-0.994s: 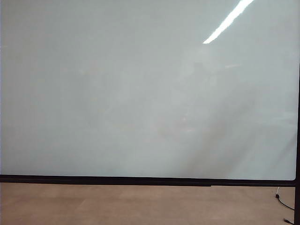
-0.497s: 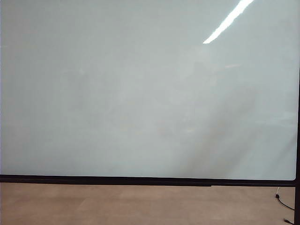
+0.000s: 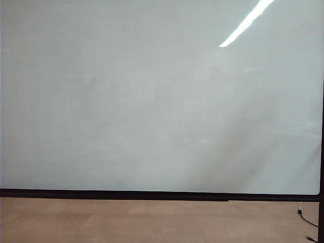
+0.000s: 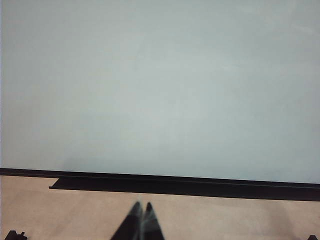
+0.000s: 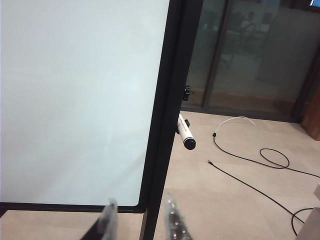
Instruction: Pick up the pen on the shelf to the right of the whiteboard and draw a cross mark.
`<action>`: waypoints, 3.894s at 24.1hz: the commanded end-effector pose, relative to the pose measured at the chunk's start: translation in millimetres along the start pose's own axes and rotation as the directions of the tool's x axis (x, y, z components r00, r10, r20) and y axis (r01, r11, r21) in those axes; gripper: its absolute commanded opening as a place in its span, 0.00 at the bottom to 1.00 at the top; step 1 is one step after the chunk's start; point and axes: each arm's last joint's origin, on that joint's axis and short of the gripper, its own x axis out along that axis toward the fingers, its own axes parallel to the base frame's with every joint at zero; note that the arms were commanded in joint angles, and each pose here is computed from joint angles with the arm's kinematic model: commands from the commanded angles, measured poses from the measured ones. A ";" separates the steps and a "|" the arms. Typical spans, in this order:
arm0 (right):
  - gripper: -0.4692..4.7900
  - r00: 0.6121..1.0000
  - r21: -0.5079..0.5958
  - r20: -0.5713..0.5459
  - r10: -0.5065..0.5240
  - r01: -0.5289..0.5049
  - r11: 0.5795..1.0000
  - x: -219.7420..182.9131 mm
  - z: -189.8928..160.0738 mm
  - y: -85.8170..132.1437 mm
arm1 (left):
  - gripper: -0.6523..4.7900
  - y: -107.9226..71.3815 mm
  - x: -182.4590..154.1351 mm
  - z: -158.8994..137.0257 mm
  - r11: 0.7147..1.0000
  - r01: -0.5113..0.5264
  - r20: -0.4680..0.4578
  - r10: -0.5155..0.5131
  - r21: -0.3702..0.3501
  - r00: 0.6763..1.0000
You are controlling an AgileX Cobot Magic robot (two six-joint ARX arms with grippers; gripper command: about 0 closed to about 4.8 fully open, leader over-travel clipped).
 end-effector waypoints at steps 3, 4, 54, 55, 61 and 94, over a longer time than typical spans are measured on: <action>0.33 0.993 0.065 0.116 0.012 -0.020 0.998 -0.8 11.9 -0.8 | 0.11 -0.1 -0.2 2.1 1.000 0.001 0.015 -0.001 0.004 1.000; 0.33 0.991 0.087 0.134 0.010 -0.022 0.996 -1.0 13.6 -1.0 | 0.11 -0.1 -0.2 2.1 1.000 0.000 0.015 -0.001 0.004 1.000; 0.56 0.998 0.021 0.051 0.044 -0.045 0.999 52.6 21.8 -36.3 | 0.11 -0.1 -0.2 2.2 1.000 0.001 0.015 -0.001 0.004 1.000; 0.57 0.997 0.018 0.060 0.053 -0.054 0.998 55.3 21.1 -36.8 | 0.11 -0.1 -0.2 2.2 1.000 0.001 0.015 -0.001 0.004 1.000; 0.58 0.996 0.040 0.048 0.077 -0.079 0.996 72.6 11.4 -39.7 | 0.11 -0.1 -0.2 2.2 1.000 0.000 0.015 -0.001 0.004 1.000; 0.60 0.988 0.128 0.023 0.151 -0.153 0.980 186.1 -46.8 -65.0 | 0.11 -0.1 -0.2 2.2 1.000 0.001 0.015 -0.001 0.004 1.000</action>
